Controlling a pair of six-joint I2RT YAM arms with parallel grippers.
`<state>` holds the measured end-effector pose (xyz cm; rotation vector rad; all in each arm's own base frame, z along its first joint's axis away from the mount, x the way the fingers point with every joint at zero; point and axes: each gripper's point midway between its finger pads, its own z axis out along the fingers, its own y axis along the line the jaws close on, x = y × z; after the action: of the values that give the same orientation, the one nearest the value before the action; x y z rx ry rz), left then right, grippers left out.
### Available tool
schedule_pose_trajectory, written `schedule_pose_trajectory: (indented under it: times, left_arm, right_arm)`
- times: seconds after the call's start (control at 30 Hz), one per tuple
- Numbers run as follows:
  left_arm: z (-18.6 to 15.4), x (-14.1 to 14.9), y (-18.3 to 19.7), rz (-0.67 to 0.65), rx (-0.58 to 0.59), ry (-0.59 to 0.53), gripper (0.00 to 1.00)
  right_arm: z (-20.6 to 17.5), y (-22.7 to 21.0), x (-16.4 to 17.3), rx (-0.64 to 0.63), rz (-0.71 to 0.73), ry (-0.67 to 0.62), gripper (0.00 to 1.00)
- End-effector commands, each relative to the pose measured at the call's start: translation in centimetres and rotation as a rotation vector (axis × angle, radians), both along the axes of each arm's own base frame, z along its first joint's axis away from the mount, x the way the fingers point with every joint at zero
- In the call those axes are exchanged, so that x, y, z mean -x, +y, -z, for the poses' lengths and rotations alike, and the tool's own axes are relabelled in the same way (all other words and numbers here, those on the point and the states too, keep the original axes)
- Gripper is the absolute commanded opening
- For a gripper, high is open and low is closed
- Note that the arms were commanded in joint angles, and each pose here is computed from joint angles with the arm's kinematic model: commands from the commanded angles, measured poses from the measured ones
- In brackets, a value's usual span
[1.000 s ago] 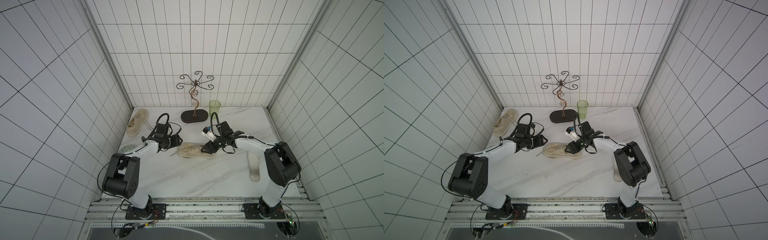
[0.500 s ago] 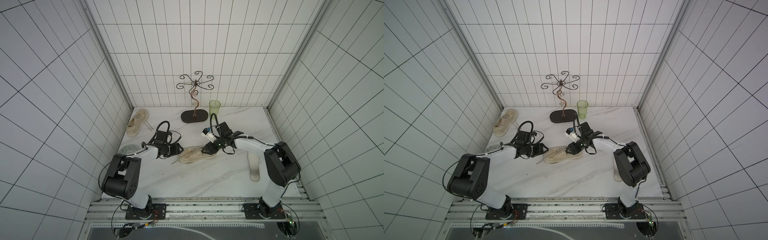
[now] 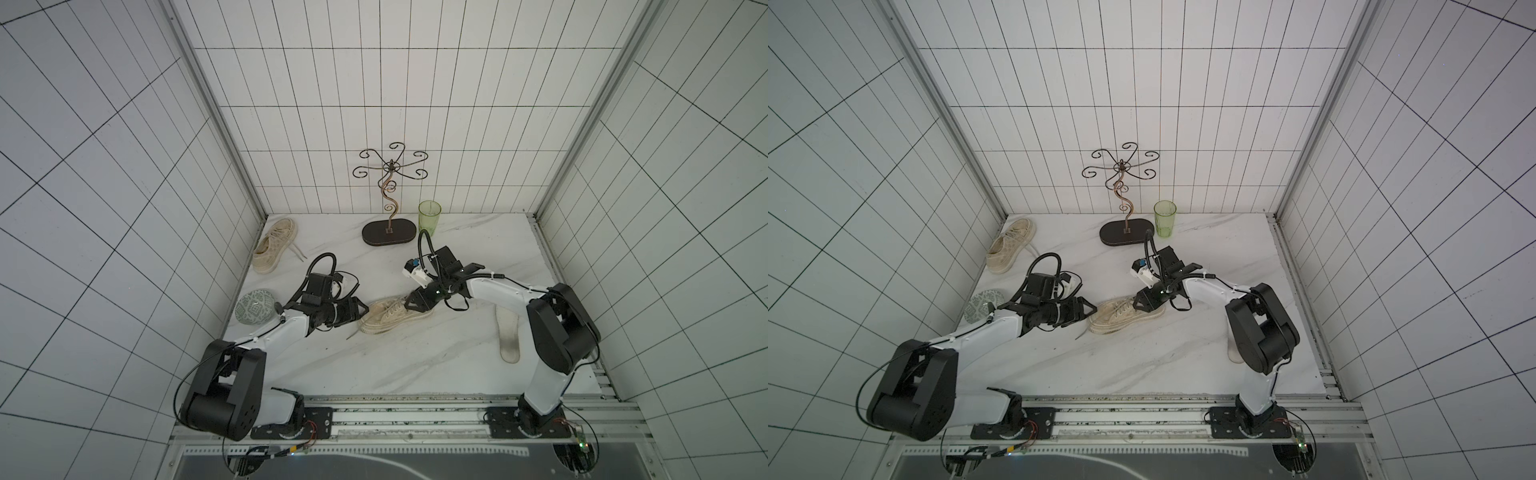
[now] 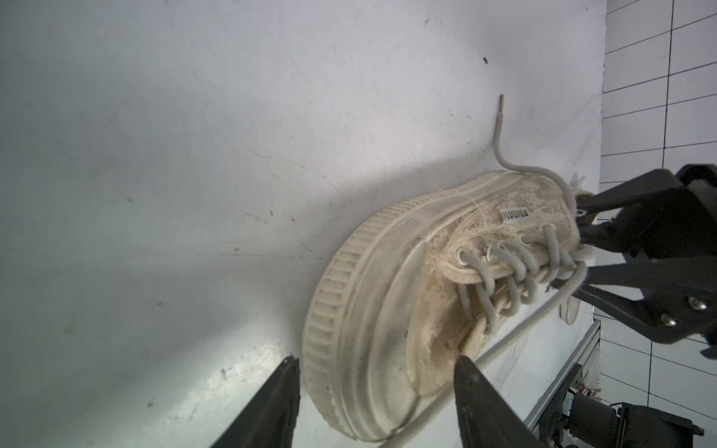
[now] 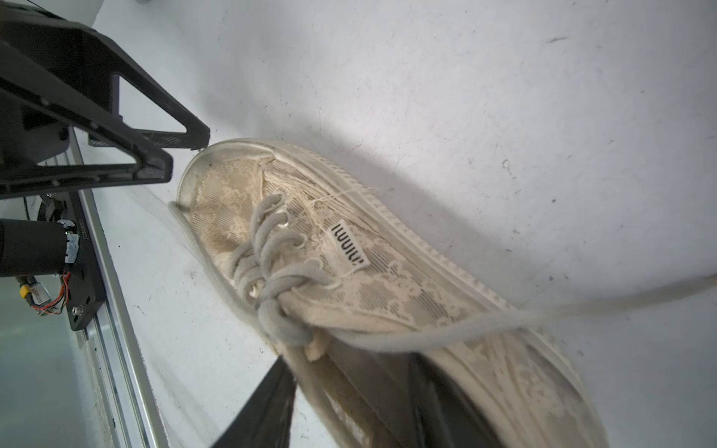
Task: Remove the insole from the shoe
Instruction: Pick up the shoe from the center of the board.
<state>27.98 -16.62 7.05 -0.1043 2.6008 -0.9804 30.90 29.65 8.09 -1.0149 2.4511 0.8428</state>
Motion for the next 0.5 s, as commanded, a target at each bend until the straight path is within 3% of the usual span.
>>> schedule_pose_trajectory:
  times: [0.0,0.2,0.47]
  left_arm:
    - [1.1,1.3,-0.5,0.017,-0.007,0.041,0.62]
    - [3.2,2.2,0.5,-0.022,-0.059,0.088,0.61]
    - [3.5,4.2,-2.0,-0.002,0.074,0.143,0.6]
  right_arm:
    - [0.4,-0.2,0.0,0.042,0.019,0.018,0.48]
    - [0.1,-0.1,-0.1,0.036,0.026,0.018,0.47]
    - [0.3,-0.3,-0.4,0.046,0.055,0.022,0.47]
